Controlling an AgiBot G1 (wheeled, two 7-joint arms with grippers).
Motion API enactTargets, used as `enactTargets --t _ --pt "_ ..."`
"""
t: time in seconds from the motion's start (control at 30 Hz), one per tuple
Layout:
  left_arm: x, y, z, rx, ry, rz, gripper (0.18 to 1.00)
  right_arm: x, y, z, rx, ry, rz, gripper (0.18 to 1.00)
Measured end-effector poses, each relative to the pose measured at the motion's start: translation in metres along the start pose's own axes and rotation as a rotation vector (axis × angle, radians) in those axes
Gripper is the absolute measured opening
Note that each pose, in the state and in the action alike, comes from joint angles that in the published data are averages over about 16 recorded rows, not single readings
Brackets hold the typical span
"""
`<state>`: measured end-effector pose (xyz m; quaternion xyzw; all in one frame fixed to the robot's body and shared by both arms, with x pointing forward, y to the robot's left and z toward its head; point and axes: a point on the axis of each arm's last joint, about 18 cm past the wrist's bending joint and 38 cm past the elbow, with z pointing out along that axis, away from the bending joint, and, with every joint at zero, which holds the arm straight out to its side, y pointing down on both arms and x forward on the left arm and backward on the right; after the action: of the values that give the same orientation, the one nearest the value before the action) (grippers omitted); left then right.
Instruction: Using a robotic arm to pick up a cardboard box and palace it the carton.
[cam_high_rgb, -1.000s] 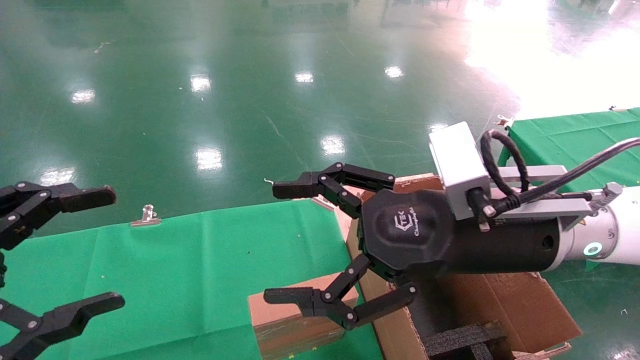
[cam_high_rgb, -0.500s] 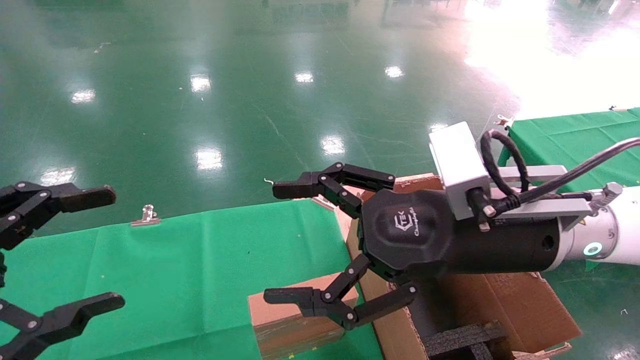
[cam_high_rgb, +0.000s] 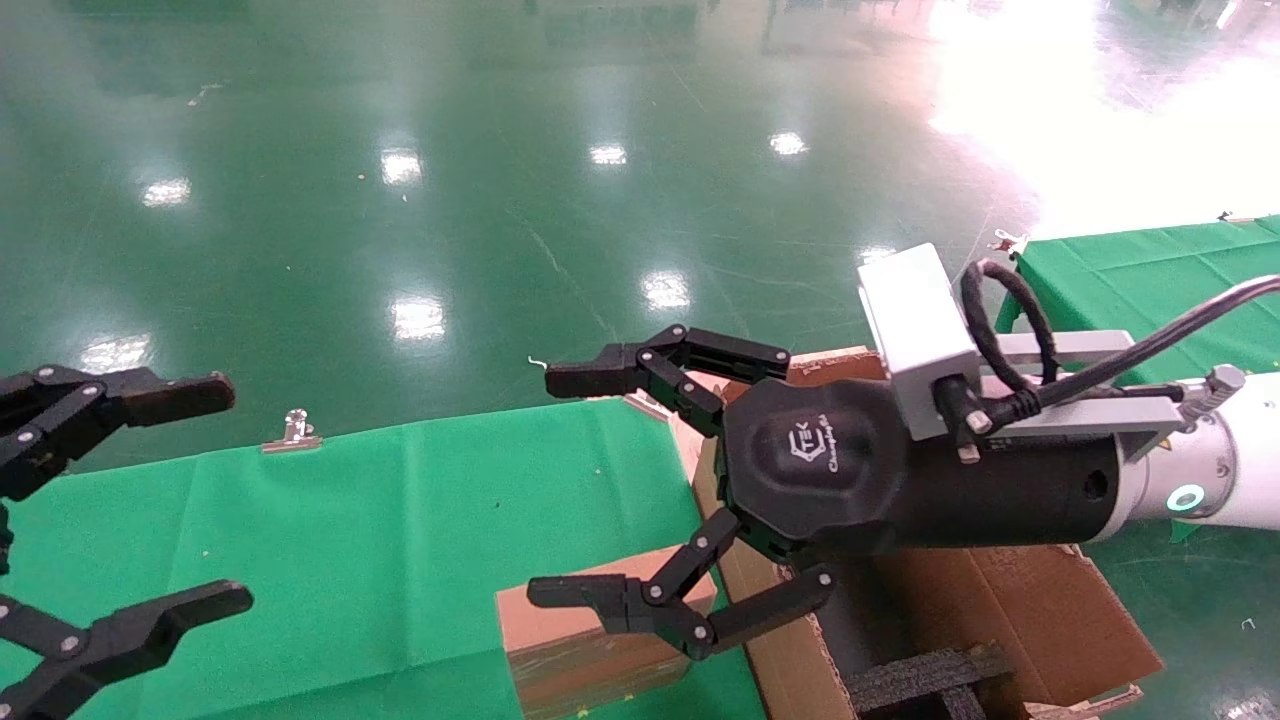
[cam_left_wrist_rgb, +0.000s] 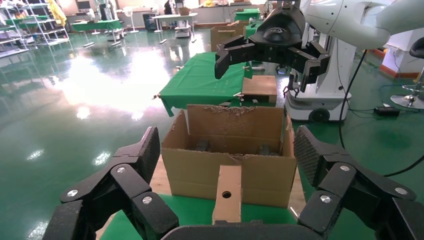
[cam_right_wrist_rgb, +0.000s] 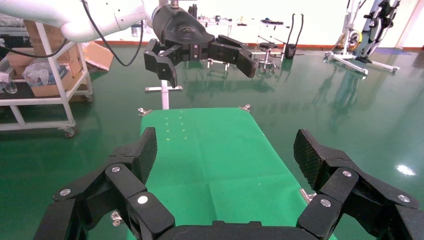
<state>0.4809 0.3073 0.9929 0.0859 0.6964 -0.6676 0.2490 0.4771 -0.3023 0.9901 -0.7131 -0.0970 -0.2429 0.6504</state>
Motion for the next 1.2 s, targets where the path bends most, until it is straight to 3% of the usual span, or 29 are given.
enactTargets --t 0.23,0.57,1.2 --pt "0.0 0.0 0.0 0.0 0.0 0.0 0.921 0.006 0.012 0.001 -0.099 -0.002 -0.001 1.001" --pt "0.0 0.0 0.0 0.0 0.0 0.0 0.779 0.033 0.046 0.009 -0.364 -0.016 -0.005 1.001" --pt "0.0 0.0 0.0 0.0 0.0 0.0 0.345 0.076 0.093 0.055 -0.744 -0.165 -0.078 1.001"
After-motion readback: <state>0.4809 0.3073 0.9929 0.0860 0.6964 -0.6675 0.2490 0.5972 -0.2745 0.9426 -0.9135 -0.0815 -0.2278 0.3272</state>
